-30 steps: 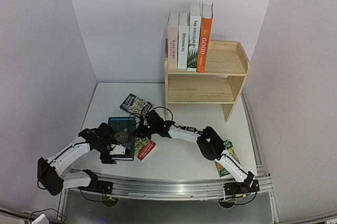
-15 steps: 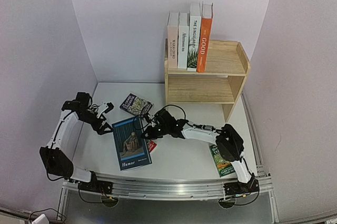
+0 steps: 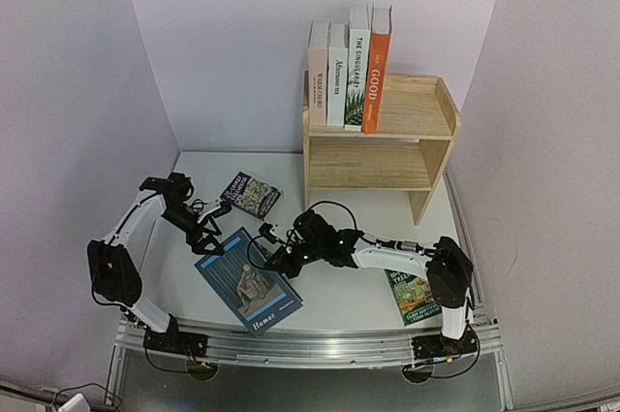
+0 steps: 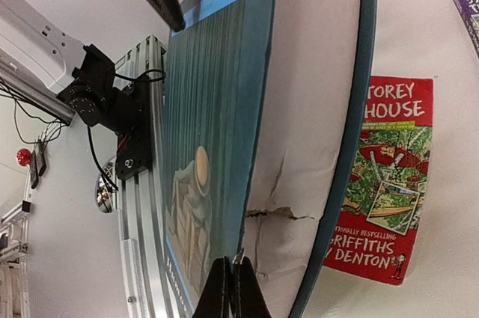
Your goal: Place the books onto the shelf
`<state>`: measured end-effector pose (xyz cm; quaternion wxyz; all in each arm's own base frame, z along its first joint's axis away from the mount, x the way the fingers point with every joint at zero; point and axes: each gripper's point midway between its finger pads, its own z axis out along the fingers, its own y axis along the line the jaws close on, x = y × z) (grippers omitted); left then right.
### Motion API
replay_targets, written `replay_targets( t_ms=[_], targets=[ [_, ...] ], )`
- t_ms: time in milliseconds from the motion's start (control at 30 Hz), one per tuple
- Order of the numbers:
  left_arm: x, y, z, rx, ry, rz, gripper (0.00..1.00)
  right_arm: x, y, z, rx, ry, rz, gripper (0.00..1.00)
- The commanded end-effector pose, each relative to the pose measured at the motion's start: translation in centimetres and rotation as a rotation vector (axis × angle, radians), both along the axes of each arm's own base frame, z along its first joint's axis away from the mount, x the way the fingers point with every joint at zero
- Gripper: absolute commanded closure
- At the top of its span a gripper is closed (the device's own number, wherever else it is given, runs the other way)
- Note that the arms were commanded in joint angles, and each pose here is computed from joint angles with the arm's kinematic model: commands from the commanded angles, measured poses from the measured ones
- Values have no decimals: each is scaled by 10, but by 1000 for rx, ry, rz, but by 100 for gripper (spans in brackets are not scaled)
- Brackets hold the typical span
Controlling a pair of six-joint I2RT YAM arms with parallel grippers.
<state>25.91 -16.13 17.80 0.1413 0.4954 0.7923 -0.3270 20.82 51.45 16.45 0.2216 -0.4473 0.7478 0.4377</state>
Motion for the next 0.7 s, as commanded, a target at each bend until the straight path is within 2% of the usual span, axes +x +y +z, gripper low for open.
replay_targets(
  t_ms=[0,267,400,533,667],
  targets=[
    [-52,-9,13,-26,143,-110,0,-1,-3,22,50,-157,80,100],
    [-85,-23,8,-67,221,-182,2,4,0,23,53,-233,100,100],
    [-80,-25,12,-64,231,-148,18,7,1,24,52,-259,99,100],
    [-79,-29,25,-80,280,-125,44,11,1,24,46,-282,87,100],
    [-83,-27,34,-72,297,-106,62,19,1,28,42,-305,60,100]
  ],
)
